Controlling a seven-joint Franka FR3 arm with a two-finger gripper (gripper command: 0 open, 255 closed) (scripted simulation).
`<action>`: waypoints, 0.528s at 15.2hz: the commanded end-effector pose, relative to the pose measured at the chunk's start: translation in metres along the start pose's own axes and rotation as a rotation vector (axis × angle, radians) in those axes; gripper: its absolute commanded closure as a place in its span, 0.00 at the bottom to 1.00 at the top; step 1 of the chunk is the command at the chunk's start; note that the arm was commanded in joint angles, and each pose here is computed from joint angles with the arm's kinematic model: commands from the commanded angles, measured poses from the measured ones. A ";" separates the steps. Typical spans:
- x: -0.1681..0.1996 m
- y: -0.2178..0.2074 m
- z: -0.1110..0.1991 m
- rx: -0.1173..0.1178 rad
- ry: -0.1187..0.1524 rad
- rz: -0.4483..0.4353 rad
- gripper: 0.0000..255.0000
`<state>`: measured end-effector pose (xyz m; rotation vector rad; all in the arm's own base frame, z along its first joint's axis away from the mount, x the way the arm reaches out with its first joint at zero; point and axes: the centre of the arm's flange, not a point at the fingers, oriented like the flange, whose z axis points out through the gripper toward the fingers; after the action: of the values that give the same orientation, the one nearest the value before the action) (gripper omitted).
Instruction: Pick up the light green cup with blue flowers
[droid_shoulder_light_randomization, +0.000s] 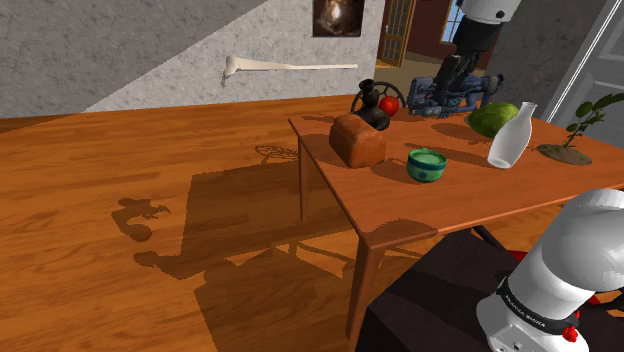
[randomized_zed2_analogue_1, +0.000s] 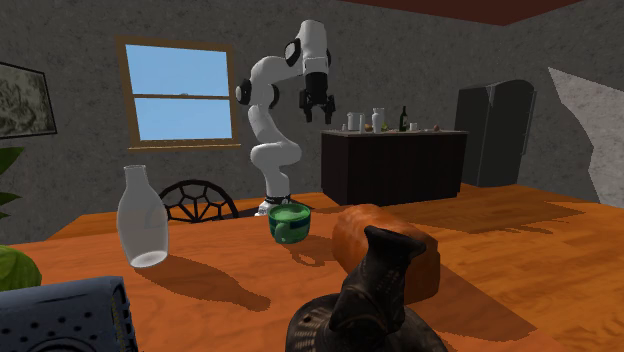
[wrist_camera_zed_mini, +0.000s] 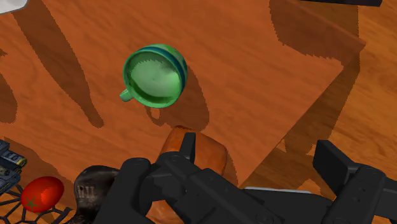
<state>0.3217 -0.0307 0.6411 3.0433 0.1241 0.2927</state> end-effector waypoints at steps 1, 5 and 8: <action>0.000 0.000 0.000 0.000 0.000 0.000 0.00; 0.032 0.027 0.038 0.001 -0.045 0.136 0.00; 0.052 0.050 0.068 0.002 -0.079 0.238 0.00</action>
<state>0.3818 -0.0688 0.6000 3.0668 -0.1880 0.2024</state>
